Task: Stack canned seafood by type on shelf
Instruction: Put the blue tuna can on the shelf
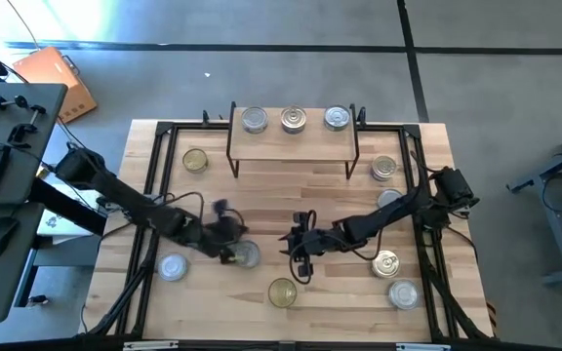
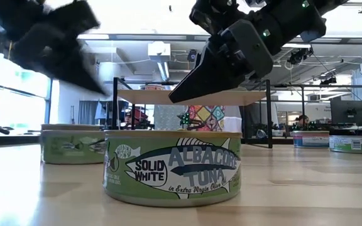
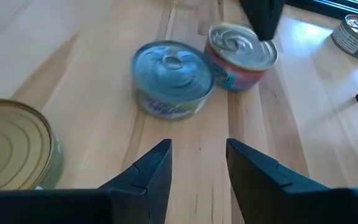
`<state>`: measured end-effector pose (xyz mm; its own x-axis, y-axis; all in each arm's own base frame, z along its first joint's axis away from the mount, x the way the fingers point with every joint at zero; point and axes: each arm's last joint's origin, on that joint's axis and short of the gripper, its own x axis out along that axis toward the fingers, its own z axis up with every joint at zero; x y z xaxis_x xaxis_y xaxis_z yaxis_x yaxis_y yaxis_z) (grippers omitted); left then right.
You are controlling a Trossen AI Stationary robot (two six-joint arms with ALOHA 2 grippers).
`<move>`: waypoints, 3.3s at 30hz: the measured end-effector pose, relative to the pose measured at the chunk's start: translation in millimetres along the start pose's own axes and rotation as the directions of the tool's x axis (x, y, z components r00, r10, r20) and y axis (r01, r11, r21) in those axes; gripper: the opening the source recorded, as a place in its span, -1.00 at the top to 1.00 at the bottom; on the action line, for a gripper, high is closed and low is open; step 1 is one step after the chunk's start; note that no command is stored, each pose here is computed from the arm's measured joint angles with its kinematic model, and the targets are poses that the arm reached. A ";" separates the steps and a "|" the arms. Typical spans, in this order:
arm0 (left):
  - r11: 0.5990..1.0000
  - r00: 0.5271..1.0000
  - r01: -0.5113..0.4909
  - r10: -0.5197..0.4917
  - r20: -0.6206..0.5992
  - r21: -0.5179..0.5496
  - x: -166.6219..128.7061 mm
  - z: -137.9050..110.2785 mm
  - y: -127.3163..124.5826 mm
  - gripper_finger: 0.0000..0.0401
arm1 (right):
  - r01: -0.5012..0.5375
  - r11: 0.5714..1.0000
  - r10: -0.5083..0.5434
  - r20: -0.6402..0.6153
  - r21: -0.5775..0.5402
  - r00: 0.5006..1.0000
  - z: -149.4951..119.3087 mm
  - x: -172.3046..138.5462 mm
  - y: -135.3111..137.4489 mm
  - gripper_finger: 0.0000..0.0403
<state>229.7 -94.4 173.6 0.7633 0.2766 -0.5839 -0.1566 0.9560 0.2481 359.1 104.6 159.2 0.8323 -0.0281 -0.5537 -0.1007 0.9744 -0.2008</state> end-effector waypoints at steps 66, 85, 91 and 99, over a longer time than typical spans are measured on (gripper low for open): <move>0.979 0.972 0.021 0.027 -0.235 0.203 75.3 24.9 16.7 1.00 | 0.033 0.996 -0.031 -0.022 0.080 0.999 -6.9 9.4 -8.9 0.28; 0.953 0.967 -0.233 0.249 -0.060 0.195 6.1 21.5 -31.7 1.00 | 0.056 0.933 -0.038 0.056 -0.355 0.998 -32.4 54.0 -74.0 0.38; 0.952 0.966 -0.235 0.251 -0.058 0.198 7.0 21.8 -31.2 1.00 | 0.055 0.934 -0.053 0.016 -0.354 0.998 -39.9 60.8 -76.4 0.85; 0.922 0.980 -0.131 0.176 -0.092 0.364 12.6 20.7 -34.2 0.77 | 0.084 0.974 -0.096 -0.047 -0.209 0.994 -34.6 49.7 -71.7 0.95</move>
<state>257.7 -125.7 173.8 0.6626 0.4484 -0.5999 -0.0167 0.8096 0.5867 388.8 25.6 118.1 0.8114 -0.1318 -0.5694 -0.1423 0.9004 -0.4111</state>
